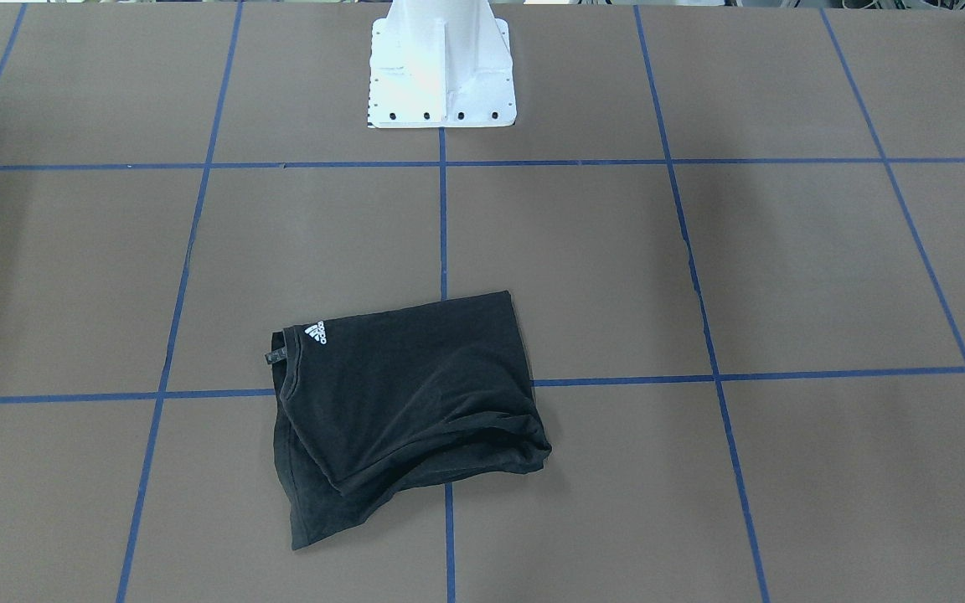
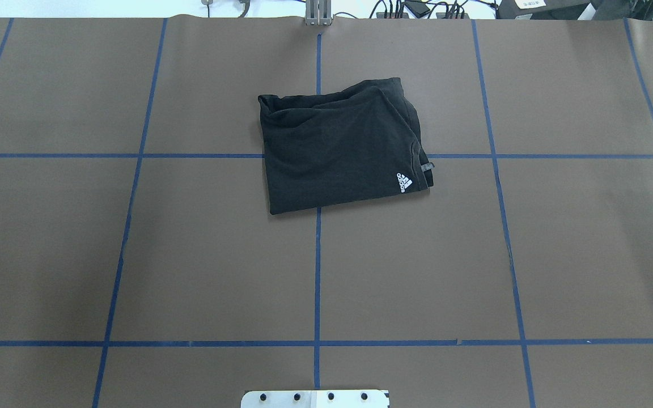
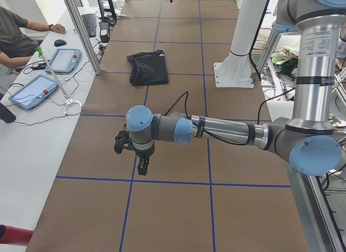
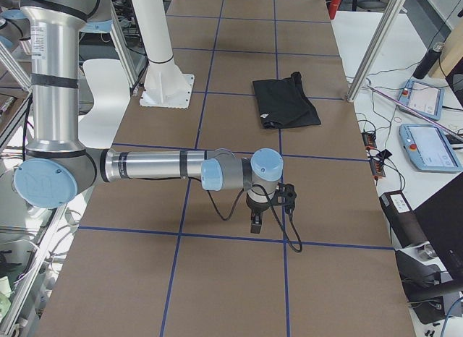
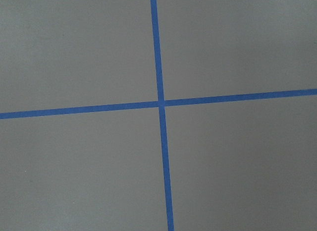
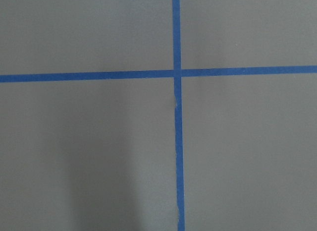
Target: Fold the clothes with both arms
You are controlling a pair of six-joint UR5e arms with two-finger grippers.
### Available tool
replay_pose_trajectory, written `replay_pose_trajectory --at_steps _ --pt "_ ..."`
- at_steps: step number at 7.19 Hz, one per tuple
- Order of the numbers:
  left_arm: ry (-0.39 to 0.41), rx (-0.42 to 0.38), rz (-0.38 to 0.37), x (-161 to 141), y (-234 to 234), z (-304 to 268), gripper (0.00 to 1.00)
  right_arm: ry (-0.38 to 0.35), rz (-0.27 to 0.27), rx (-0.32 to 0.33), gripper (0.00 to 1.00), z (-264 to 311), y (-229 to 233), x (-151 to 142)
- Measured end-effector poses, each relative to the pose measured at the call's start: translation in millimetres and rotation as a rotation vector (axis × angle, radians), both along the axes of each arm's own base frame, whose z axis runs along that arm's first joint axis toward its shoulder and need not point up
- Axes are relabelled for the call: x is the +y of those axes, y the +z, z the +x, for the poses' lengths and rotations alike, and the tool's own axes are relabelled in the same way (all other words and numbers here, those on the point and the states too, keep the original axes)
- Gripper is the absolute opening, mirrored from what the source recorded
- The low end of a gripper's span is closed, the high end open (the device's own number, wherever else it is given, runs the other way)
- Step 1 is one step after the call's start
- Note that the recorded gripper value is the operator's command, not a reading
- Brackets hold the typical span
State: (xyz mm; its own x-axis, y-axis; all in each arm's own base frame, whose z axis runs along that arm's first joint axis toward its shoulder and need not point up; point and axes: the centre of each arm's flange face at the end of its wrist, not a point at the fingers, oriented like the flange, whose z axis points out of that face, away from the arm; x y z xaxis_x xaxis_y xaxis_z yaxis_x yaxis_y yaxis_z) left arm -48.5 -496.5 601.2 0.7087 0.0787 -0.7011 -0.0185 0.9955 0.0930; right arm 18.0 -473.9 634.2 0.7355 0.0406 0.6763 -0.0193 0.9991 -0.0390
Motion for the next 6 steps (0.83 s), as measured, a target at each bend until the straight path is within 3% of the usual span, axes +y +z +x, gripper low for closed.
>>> replay_pose_trajectory --at_steps 6 --pt "0.0 0.0 0.001 -3.9 -0.6 0.2 1.0 0.003 -0.005 0.015 1.0 1.8 3.3 1.9"
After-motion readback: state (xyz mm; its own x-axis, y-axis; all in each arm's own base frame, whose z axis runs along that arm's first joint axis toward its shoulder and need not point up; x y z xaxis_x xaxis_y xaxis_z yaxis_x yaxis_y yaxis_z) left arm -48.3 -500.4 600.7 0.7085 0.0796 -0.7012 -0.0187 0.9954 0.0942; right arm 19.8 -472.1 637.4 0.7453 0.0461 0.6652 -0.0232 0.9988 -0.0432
